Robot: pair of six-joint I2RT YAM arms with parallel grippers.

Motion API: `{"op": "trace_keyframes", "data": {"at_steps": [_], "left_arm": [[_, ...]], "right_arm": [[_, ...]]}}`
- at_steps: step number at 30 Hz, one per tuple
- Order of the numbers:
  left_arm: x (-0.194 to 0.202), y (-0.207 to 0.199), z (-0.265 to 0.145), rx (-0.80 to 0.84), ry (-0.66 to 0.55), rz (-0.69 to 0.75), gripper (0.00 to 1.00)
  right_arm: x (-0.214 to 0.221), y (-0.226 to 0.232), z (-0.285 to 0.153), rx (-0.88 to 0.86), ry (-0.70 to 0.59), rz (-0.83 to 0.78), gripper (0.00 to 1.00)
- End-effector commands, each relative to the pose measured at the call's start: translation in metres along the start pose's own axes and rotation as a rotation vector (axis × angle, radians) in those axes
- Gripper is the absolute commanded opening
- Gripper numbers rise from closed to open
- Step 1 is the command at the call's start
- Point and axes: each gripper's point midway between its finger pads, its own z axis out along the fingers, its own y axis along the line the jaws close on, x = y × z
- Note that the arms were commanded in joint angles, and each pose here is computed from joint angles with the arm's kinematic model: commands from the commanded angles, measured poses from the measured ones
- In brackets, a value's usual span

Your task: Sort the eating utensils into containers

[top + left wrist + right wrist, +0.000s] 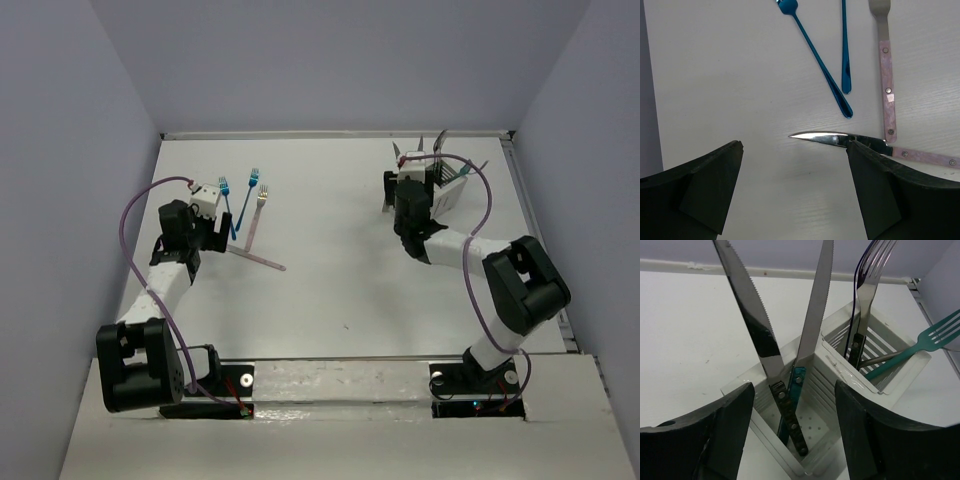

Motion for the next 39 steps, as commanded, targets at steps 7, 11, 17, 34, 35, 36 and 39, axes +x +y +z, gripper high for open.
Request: {"op": "trace_keyframes", "data": {"at_steps": [7,11,17,34,35,36,39], "left_arm": [[-0.041,0.015,0.042,0.045,0.055,-0.009,0.86],[-0.045,0.011,0.078,0.093,0.165,-0.054,0.77],[-0.043,0.011,0.129,0.074,0.273,-0.069,0.72],[0.012,-0.005,0.166,0.073,0.457,-0.051,0.42],[0.015,-0.006,0.166,0.073,0.464,-0.048,0.3],[0.018,-0.006,0.167,0.069,0.468,-0.047,0.24],[0.016,-0.006,0.168,0.062,0.454,-0.06,0.03]], "right_arm": [[-0.087,-0.018,-0.025,-0.035,-0.026,0.027,0.74],[-0.101,-0.015,-0.04,-0.106,0.007,0.075,0.74],[-0.123,-0.008,-0.066,-0.243,0.003,0.176,0.72],[-0.098,0.007,-0.071,-0.301,0.077,0.154,0.69],[-0.099,0.007,-0.072,-0.305,0.075,0.155,0.69],[-0.099,0.007,-0.073,-0.308,0.074,0.158,0.69],[-0.102,0.006,-0.074,-0.313,0.068,0.164,0.69]]}}
